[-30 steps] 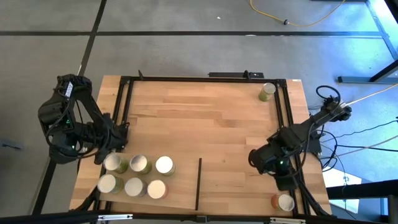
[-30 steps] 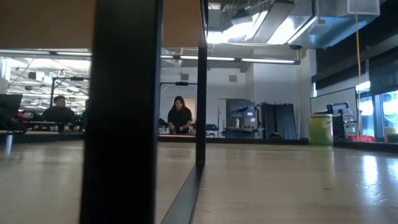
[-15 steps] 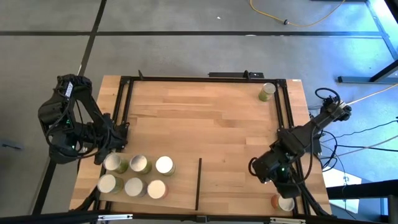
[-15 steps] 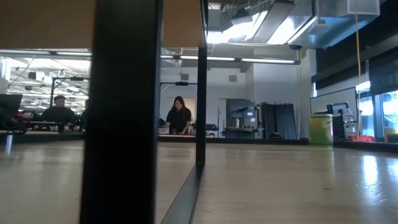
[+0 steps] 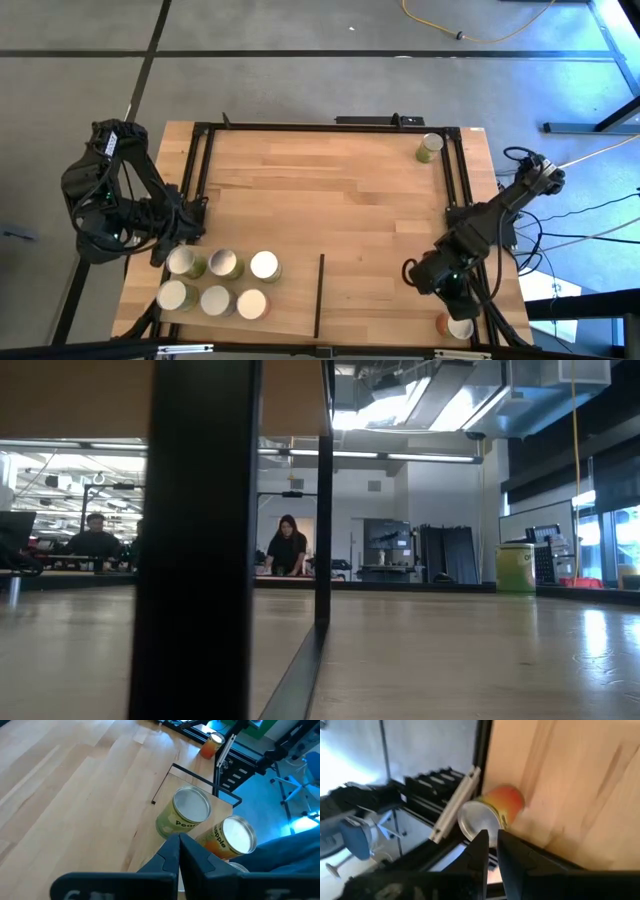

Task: Pick and place cans onto a shelf
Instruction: Put the canned pineapple on the shelf

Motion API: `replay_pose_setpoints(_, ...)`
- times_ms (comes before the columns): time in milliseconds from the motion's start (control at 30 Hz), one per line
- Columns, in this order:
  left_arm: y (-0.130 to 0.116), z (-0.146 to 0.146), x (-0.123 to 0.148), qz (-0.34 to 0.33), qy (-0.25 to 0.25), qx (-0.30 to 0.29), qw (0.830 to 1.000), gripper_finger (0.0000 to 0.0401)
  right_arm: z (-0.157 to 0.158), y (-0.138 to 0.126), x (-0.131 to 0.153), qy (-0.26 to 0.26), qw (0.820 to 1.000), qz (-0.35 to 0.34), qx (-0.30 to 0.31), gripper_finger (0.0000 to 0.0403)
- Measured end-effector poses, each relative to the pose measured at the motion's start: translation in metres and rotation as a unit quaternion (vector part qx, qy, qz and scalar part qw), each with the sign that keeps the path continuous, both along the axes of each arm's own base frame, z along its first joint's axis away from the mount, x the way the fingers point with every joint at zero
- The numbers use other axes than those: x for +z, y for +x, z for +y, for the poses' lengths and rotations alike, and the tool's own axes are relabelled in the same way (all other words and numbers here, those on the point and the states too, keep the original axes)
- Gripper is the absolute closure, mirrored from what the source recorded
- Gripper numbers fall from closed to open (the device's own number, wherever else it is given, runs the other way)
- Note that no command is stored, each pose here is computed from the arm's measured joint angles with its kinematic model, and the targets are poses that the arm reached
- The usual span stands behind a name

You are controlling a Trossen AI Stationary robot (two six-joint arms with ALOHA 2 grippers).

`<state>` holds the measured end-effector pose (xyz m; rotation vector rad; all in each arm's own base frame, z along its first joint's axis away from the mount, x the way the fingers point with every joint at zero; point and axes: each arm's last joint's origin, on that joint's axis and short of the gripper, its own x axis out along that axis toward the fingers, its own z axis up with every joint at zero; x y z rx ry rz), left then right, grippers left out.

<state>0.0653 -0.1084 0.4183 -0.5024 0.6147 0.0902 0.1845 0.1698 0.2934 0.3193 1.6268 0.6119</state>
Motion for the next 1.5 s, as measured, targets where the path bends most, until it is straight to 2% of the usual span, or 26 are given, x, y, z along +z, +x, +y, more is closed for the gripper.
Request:
replay_pose_setpoints(300, 0.001, -0.002, 0.001, -0.006, -0.012, 0.001, 1.0, 0.0401, 0.009, -0.017, -0.026, -0.026, 0.998, 0.018, 0.045, 0.0361)
replay_pose_setpoints(533, 0.001, -0.001, 0.002, -0.015, -0.01, 0.007, 1.0, 0.0401, 0.02, -0.026, -0.046, -0.027, 0.997, -0.011, 0.069, 0.0361)
replay_pose_setpoints(833, 0.002, -0.003, 0.003, -0.02, -0.021, 0.008, 1.0, 0.0401, 0.028, -0.034, -0.054, -0.021, 0.996, -0.017, 0.083, 0.0361)
replay_pose_setpoints(1033, 0.002, -0.004, 0.004, -0.022, -0.026, 0.008, 0.999, 0.0401, 0.03, -0.037, -0.064, -0.04, 0.995, -0.038, 0.084, 0.0361)
replay_pose_setpoints(1500, 0.002, -0.005, 0.004, -0.024, -0.031, 0.008, 0.999, 0.0401, 0.032, -0.037, -0.064, -0.032, 0.995, -0.039, 0.086, 0.0361)
